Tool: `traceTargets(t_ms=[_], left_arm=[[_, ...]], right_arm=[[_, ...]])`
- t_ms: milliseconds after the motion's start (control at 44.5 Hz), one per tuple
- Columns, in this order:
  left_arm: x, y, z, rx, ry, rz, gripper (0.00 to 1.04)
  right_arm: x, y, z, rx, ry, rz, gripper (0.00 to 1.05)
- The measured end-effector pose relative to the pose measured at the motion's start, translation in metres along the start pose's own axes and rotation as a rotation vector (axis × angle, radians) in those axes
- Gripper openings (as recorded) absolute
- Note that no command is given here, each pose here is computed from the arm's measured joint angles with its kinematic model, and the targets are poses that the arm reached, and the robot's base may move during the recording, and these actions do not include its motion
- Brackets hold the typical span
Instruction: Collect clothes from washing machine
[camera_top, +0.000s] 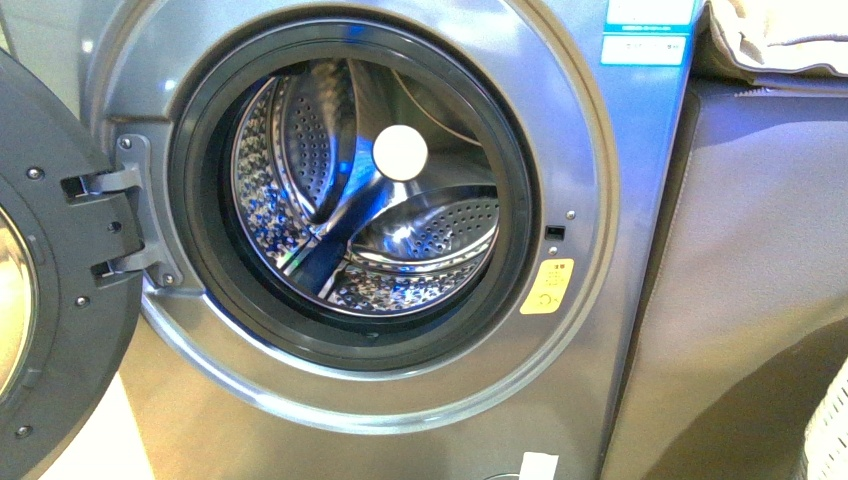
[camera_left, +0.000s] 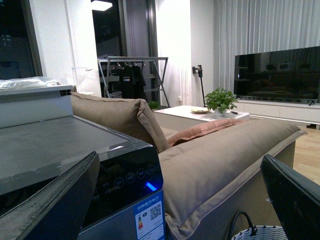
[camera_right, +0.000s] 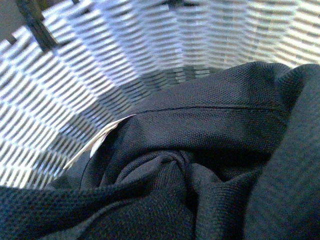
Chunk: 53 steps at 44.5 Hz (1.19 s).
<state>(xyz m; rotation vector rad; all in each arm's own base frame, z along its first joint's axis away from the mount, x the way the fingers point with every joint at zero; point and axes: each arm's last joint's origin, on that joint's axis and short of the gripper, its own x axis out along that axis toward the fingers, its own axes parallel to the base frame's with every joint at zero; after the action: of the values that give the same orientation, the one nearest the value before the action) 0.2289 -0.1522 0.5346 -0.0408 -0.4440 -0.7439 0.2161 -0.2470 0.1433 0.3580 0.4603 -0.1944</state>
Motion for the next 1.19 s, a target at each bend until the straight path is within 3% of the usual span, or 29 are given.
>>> traceTargets(t_ms=[247, 382, 495, 585, 719, 1034, 1192], left_arm=[[0.000, 0.000, 0.000, 0.000, 0.000, -0.002, 0.98], [0.000, 0.000, 0.000, 0.000, 0.000, -0.002, 0.98], [0.000, 0.000, 0.000, 0.000, 0.000, -0.002, 0.98], [0.000, 0.000, 0.000, 0.000, 0.000, -0.002, 0.98], [0.000, 0.000, 0.000, 0.000, 0.000, -0.002, 0.98], [0.000, 0.000, 0.000, 0.000, 0.000, -0.002, 0.98], [0.000, 0.000, 0.000, 0.000, 0.000, -0.002, 0.98]], right_arm=[[0.050, 0.017, -0.047, -0.020, 0.082, 0.006, 0.07], [0.070, 0.037, -0.056, -0.024, 0.105, 0.012, 0.29], [0.083, 0.063, -0.056, -0.033, 0.105, 0.039, 0.56], [0.075, 0.085, -0.042, -0.055, 0.061, 0.081, 0.77], [0.054, 0.110, -0.009, -0.095, -0.053, 0.127, 0.99], [-0.023, 0.180, 0.048, -0.180, -0.328, 0.303, 0.97], [-0.083, 0.227, 0.050, -0.255, -0.531, 0.426, 0.97]])
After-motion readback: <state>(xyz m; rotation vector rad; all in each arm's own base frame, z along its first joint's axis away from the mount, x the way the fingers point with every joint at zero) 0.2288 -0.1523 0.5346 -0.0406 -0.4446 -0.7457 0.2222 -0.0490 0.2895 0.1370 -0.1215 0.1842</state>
